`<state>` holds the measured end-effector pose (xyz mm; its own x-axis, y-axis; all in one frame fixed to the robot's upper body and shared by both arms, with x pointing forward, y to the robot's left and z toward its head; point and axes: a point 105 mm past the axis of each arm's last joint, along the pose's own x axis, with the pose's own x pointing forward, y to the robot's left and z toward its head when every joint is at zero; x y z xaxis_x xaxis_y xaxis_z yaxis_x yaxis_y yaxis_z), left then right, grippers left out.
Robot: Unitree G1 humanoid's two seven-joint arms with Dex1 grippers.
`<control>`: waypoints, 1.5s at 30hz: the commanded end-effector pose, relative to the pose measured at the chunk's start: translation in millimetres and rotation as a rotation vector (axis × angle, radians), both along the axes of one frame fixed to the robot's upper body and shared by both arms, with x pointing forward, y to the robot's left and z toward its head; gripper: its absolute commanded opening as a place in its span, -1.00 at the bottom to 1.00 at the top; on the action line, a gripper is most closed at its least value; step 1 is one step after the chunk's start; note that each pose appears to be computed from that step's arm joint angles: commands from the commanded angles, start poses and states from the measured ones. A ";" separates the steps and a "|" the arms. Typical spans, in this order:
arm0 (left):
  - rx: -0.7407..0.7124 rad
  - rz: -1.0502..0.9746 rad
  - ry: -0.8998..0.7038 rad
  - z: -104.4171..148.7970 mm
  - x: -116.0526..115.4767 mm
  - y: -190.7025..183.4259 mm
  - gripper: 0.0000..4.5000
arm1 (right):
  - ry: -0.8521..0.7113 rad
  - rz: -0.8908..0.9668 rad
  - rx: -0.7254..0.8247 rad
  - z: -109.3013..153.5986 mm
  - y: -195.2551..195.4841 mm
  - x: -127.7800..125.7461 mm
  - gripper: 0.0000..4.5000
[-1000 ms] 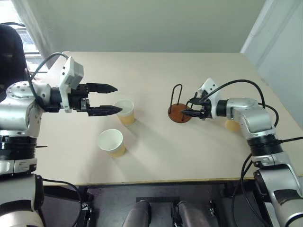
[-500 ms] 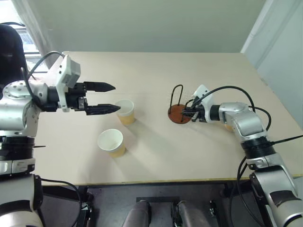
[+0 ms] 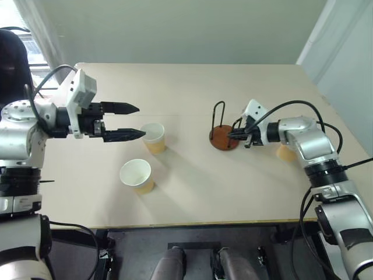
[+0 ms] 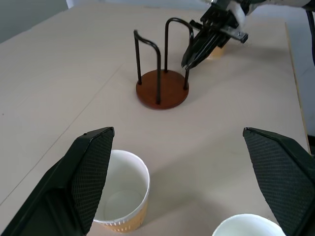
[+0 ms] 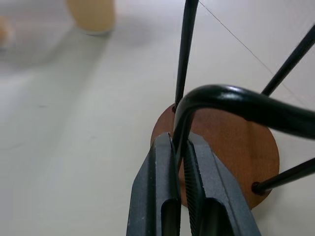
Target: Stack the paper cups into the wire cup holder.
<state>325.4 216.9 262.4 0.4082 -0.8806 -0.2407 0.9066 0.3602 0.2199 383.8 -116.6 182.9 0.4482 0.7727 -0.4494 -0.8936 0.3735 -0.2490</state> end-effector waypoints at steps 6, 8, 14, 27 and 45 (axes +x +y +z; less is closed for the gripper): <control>0.021 -0.024 -0.051 17.1 -0.6 -0.7 1.00 | 0.000 0.236 -0.009 23.8 10.6 -29.8 -0.99; 0.022 -0.027 -0.050 17.5 -0.4 -1.0 1.00 | 0.016 0.255 -0.015 20.6 11.5 -34.2 -0.99; 0.023 -0.030 -0.051 18.8 -0.6 -1.8 1.00 | 0.091 0.329 -0.030 3.0 16.8 -53.5 -0.99; 0.023 -0.021 -0.056 21.8 -0.9 -1.7 1.00 | 0.061 0.386 -0.080 -2.7 28.2 -50.9 -0.99; 0.038 -0.100 -0.016 15.0 -12.3 -11.5 1.00 | 0.039 0.454 -0.151 -3.5 29.4 -45.2 -0.99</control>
<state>322.6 210.4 267.9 0.3606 -0.8935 -0.2676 0.9262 0.3093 0.2155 337.6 -89.9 166.5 0.0535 0.8070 -0.5882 -0.9795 -0.0720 -0.1879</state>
